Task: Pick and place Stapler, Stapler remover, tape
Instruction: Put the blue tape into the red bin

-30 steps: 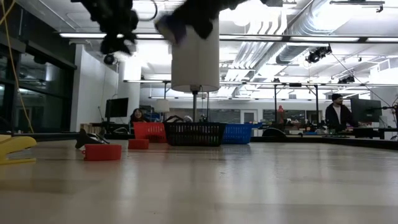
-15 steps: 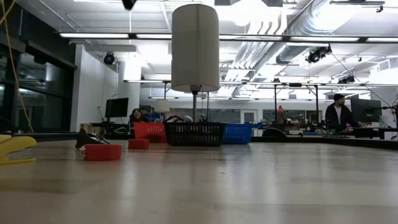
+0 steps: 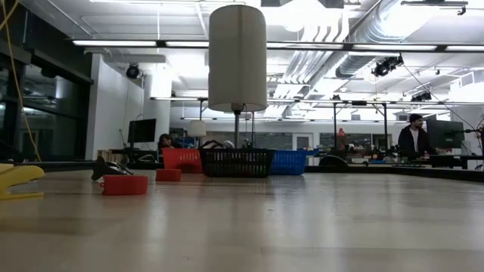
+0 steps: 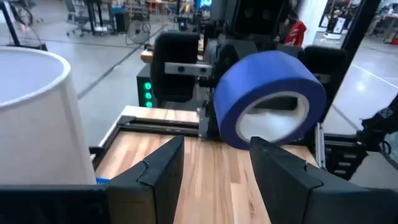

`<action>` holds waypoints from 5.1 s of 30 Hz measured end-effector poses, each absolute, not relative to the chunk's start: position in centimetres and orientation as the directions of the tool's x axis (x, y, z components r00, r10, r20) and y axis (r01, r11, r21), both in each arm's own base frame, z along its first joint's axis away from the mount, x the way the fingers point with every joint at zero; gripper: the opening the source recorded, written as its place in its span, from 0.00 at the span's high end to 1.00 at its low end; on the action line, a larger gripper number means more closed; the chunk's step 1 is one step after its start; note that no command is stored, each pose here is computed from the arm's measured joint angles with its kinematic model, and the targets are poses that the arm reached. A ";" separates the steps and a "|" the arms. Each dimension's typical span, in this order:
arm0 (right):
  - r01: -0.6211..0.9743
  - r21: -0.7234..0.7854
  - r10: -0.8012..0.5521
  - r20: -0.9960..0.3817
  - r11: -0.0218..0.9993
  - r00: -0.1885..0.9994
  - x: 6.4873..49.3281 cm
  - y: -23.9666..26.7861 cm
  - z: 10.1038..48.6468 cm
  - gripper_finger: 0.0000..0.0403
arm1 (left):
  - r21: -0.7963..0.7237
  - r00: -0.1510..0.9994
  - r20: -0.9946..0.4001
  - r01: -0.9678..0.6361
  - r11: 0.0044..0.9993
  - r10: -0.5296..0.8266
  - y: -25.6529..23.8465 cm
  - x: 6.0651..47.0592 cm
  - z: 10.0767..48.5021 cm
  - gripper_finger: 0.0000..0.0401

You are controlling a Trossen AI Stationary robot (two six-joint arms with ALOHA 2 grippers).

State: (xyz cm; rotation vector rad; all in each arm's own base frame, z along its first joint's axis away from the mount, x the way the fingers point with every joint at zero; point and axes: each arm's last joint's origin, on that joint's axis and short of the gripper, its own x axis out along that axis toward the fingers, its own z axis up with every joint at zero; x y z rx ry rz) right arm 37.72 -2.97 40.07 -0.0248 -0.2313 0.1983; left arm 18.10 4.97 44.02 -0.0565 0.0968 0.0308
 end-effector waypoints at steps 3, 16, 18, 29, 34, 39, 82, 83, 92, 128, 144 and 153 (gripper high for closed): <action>-0.193 -0.049 0.199 0.227 0.980 0.953 37.7 -3.0 40.1 0.92 | -0.045 0.998 -0.056 -0.022 0.999 0.020 5.0 18.1 44.4 0.55; -0.270 -0.037 0.268 0.315 0.962 0.910 37.3 -3.8 41.0 0.92 | -0.018 1.000 0.014 0.021 1.000 -0.021 4.9 18.1 45.1 0.55; -0.281 -0.029 0.275 0.330 0.959 0.903 37.2 -4.0 41.2 0.92 | -0.018 1.000 0.015 0.022 1.000 -0.022 4.8 18.1 45.1 0.55; -0.244 0.013 0.224 0.354 0.970 0.908 37.6 -4.0 40.9 0.92 | -0.002 0.997 0.054 0.061 0.998 -0.061 4.7 18.1 45.6 0.55; -0.217 0.017 0.197 0.359 0.976 0.912 37.7 -4.0 40.9 0.92 | 0.012 0.998 0.051 0.043 0.999 -0.043 4.8 18.3 45.5 0.55; -0.201 0.013 0.183 0.358 0.979 0.915 37.7 -4.0 40.9 0.92 | 0.013 0.999 0.050 0.012 1.000 -0.012 5.1 18.9 45.3 0.55; -0.154 0.124 0.129 0.186 0.980 0.974 36.2 -4.4 41.0 0.59 | 0.018 0.977 -0.036 -0.210 0.978 0.210 6.3 20.4 44.1 0.91; -0.151 0.128 0.128 0.169 0.980 0.977 35.9 -4.5 41.1 0.59 | 0.018 0.971 -0.046 -0.232 0.973 0.233 6.4 20.3 44.0 0.91; -0.063 0.108 0.064 -0.002 0.992 0.998 33.0 -4.6 41.8 0.59 | 0.032 0.908 -0.217 -0.361 0.932 0.359 6.4 19.0 42.6 0.91; 0.344 -0.192 -0.379 -0.668 0.919 0.641 27.0 -5.1 37.1 0.60 | 0.007 0.368 -0.769 -0.813 0.583 0.523 16.6 21.7 28.8 0.91; 0.469 -0.217 -0.487 -0.640 0.856 0.593 26.8 -5.4 37.2 0.61 | -0.111 0.377 -0.801 -0.856 0.504 0.464 25.9 19.9 23.0 0.91; 0.539 -0.230 -0.549 -0.620 0.810 0.561 26.8 -5.6 37.2 0.61 | -0.111 0.378 -0.787 -0.864 0.490 0.488 27.1 21.4 21.1 0.91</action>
